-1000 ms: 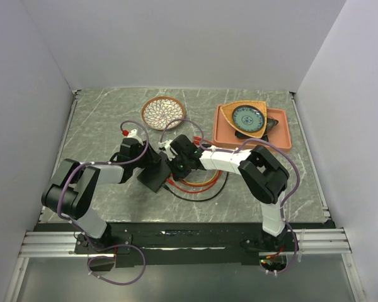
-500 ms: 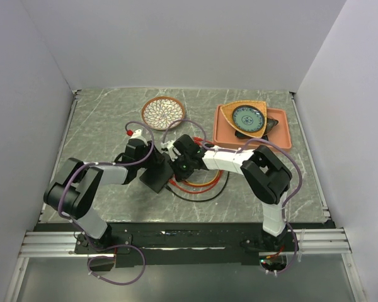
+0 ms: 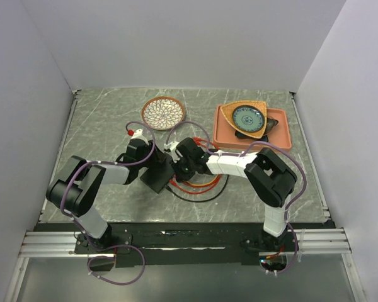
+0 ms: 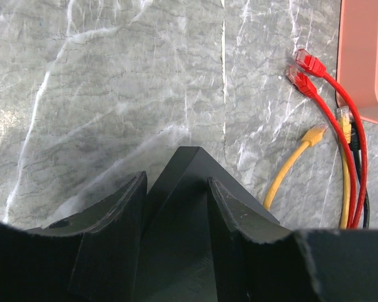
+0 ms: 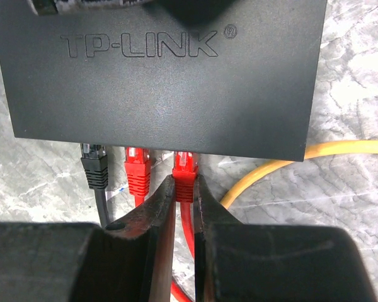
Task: Insert the plug into the switch port
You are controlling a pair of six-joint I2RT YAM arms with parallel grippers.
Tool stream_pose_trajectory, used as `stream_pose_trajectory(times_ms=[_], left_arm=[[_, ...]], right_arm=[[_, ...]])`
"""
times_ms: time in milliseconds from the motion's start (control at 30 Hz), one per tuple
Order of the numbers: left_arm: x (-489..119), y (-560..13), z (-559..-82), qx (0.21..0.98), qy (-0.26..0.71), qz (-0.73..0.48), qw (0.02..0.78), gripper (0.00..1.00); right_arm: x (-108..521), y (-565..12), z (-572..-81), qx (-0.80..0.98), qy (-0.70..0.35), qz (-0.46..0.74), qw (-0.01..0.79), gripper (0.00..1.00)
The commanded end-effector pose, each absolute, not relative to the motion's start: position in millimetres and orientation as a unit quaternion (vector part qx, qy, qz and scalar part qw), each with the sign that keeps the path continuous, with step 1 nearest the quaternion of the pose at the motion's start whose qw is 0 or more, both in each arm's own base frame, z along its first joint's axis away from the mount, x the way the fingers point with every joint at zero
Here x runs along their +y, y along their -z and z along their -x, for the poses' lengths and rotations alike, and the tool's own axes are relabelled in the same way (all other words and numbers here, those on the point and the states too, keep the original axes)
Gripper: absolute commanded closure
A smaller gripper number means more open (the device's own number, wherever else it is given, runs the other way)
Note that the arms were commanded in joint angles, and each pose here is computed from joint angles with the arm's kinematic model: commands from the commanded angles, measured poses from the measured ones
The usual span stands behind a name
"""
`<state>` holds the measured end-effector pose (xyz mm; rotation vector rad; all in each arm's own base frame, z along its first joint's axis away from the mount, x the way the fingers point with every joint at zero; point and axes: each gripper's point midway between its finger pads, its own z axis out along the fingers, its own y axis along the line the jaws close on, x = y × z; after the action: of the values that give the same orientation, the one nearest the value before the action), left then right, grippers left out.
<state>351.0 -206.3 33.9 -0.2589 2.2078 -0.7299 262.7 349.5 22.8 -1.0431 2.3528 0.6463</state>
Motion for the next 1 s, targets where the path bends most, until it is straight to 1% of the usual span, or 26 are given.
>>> stream_pose_trajectory(times_ms=[0,200,333,767,967], left_arm=[[-286,3,-177,0.910,0.410,0.028,0.051,0.99],[-282,11,-175,0.914,0.402,0.041,0.048,0.99],[-279,12,-177,0.917,0.391,0.051,0.056,0.99],[-275,-14,-198,0.913,0.384,0.074,0.118,0.99],[-281,-12,-197,0.910,0.397,0.063,0.106,0.99]], right_arm=[[446,-237,-362,0.624,-0.373,0.286,0.624,1.00],[440,-250,-371,0.618,-0.365,0.258,0.646,1.00],[442,-261,-368,0.606,-0.370,0.262,0.654,1.00],[441,-298,-362,0.573,-0.387,0.259,0.674,1.00],[453,-303,-359,0.565,-0.402,0.281,0.663,1.00]])
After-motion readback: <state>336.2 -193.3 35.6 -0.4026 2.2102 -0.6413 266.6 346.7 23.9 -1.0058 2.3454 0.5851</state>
